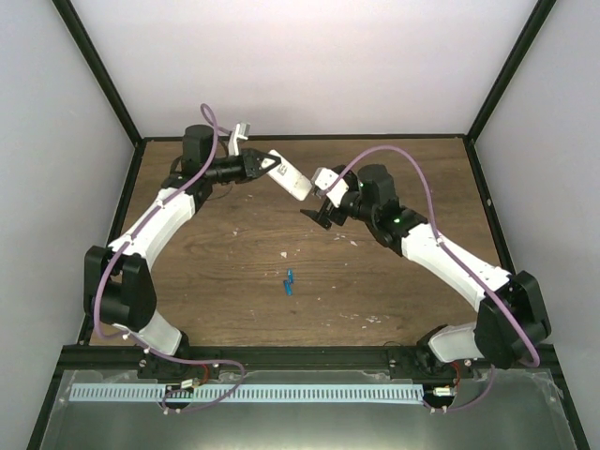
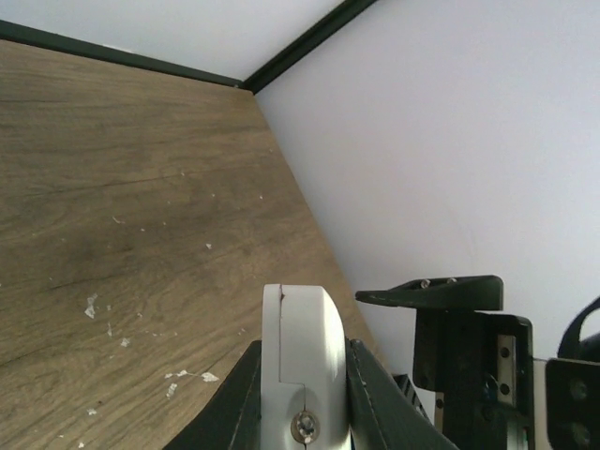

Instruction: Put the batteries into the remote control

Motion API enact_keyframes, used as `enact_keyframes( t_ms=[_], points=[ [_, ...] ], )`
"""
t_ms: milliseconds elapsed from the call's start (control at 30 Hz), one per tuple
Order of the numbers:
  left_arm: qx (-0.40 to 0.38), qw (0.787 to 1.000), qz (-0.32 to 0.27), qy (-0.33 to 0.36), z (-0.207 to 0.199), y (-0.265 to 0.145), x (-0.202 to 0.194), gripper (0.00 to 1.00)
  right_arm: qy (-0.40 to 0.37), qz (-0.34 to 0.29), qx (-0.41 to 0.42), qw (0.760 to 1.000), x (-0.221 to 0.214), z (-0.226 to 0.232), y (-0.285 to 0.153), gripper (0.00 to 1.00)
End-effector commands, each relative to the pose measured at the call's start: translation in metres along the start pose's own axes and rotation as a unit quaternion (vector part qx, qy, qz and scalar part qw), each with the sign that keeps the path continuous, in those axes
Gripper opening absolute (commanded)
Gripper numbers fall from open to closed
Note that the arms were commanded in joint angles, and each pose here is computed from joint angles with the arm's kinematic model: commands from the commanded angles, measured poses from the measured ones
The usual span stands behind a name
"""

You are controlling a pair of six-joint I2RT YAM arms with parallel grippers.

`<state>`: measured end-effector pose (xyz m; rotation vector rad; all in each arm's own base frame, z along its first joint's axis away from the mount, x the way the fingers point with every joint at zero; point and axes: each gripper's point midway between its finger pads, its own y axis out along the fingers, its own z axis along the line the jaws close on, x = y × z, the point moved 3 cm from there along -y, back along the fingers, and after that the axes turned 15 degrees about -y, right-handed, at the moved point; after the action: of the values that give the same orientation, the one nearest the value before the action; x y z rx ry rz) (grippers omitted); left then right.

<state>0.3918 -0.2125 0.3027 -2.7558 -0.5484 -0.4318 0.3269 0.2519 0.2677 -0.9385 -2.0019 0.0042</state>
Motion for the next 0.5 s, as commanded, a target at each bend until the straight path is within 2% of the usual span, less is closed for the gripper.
enact_keyframes(
  t_ms=[0, 467],
  points=[
    [-0.033, 0.999, 0.014, 0.041, -0.019, -0.007, -0.005, 0.0, 0.001, -0.014, -0.009, 1.0, 0.01, -0.009, 0.0, 1.0],
    [-0.053, 0.998, 0.021, 0.038, -0.025, -0.006, -0.005, 0.0, 0.003, -0.028, 0.016, 0.999, 0.015, -0.009, 0.012, 0.91]
  ],
)
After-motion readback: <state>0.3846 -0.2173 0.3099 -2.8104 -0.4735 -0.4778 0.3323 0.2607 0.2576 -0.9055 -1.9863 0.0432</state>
